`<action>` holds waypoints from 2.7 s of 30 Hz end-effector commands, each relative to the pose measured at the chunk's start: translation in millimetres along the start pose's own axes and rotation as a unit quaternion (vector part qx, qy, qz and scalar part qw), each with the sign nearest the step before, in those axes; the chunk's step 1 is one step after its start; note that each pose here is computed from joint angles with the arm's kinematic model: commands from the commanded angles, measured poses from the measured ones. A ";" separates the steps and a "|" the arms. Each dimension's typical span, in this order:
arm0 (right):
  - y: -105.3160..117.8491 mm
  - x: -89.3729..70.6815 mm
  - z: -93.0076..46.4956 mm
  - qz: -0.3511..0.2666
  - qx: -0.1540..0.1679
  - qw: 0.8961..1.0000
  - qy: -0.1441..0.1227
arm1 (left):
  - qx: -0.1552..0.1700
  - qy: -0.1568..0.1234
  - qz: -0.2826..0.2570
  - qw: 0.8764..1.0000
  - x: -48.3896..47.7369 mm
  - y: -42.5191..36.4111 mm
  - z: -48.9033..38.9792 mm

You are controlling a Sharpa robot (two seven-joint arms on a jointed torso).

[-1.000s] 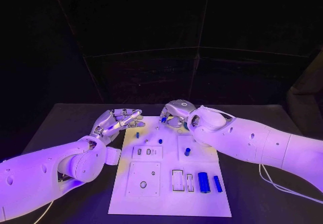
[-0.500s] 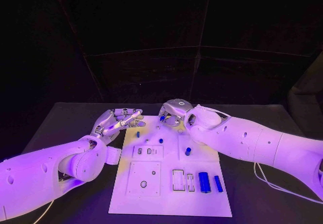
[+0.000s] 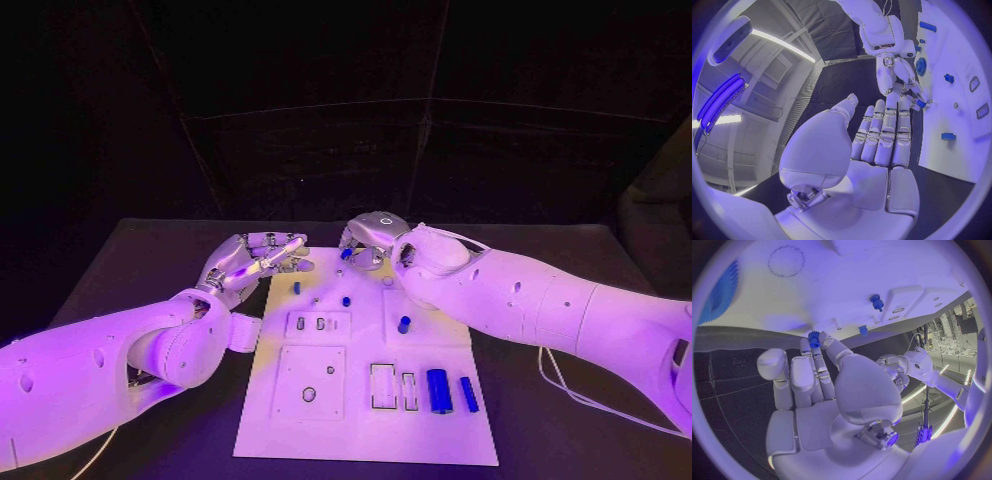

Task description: Assemble the parts on the task board

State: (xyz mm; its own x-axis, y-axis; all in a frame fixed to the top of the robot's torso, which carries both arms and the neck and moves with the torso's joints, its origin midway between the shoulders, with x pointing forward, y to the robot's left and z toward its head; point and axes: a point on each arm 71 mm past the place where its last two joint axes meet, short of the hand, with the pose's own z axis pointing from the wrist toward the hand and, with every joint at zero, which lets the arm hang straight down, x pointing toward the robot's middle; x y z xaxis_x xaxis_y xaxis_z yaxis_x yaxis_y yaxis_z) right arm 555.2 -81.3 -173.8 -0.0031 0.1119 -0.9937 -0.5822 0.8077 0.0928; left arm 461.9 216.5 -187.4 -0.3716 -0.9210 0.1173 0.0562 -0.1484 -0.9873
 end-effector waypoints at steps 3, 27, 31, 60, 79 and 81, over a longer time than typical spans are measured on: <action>-0.9 1.6 1.7 -0.006 0.000 1.000 0.015 | 0.002 0.009 -0.002 1.000 1.8 -1.3 0.8; -31.1 -16.9 -28.1 0.042 0.039 0.997 -0.043 | 0.000 0.008 -0.001 1.000 -2.2 -2.1 -0.6; -55.6 -26.3 -46.5 0.092 0.084 0.992 -0.021 | -0.001 0.006 -0.001 1.000 -4.1 -2.6 -1.5; -90.5 -25.9 -68.3 0.077 0.150 0.980 0.105 | -0.003 0.005 0.000 1.000 -6.4 -0.4 1.8; -88.3 -30.8 -69.6 0.059 0.137 0.986 0.078 | -0.005 0.005 0.001 1.000 -8.1 0.0 1.9; -88.4 -30.9 -70.1 0.059 0.136 0.986 0.078 | -0.005 0.005 0.001 1.000 -8.3 0.0 1.8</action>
State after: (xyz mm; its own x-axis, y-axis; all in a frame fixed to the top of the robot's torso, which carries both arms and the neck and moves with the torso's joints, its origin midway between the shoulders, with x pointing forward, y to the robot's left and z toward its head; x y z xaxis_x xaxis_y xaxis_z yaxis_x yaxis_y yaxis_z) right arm 549.9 -197.9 -158.9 -0.2221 0.1452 -0.9641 -0.3135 0.9257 0.2116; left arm 466.9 224.8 -189.5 -0.3651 -0.9241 0.1127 0.0444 -0.1382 -0.9894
